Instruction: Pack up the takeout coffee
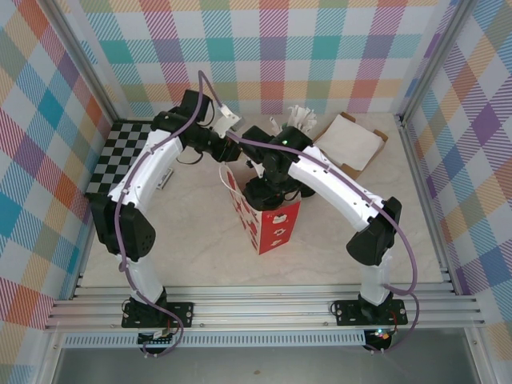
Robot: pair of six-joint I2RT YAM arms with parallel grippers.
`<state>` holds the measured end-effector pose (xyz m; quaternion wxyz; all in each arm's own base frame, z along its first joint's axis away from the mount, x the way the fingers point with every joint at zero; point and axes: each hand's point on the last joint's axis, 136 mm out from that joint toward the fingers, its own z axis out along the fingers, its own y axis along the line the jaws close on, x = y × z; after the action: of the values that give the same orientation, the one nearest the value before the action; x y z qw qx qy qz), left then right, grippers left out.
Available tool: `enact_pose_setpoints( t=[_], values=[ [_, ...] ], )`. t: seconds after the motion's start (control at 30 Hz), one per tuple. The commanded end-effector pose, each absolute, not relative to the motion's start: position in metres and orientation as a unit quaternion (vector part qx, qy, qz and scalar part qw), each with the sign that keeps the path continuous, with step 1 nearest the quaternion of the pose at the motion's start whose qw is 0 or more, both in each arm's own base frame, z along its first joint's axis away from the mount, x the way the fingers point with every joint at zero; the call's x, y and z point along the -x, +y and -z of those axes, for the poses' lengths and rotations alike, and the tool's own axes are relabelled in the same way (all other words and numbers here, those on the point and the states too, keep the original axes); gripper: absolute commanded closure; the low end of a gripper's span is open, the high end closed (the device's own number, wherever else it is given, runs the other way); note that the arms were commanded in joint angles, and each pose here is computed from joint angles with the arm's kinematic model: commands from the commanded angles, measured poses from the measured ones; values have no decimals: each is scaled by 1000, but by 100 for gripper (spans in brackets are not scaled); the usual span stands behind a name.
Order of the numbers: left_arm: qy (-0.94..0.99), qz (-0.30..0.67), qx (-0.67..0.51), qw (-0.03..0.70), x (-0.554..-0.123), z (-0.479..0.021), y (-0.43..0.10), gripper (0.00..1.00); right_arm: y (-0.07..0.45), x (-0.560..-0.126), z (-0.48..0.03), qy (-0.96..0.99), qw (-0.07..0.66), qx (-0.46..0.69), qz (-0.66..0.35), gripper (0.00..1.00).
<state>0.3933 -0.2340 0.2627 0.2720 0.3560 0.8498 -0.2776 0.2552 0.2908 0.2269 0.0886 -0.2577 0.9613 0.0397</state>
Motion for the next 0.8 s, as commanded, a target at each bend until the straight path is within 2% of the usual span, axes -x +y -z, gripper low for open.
enact_pose_setpoints(
  t=[0.0,0.07,0.2,0.77],
  values=[
    [858,272,-330,285,-389,-275,-228,91,290,-245,-227,958,67,275,-39,39],
    [864,269,-325,275,-387,-269,-226,96,291,-244,-224,956,58,284,-38,39],
    [872,271,-312,262,-381,-265,-222,98,291,-241,-221,953,47,298,-37,39],
    [891,261,-229,292,-382,-277,-200,92,288,-245,-213,950,35,311,-11,39]
  ],
)
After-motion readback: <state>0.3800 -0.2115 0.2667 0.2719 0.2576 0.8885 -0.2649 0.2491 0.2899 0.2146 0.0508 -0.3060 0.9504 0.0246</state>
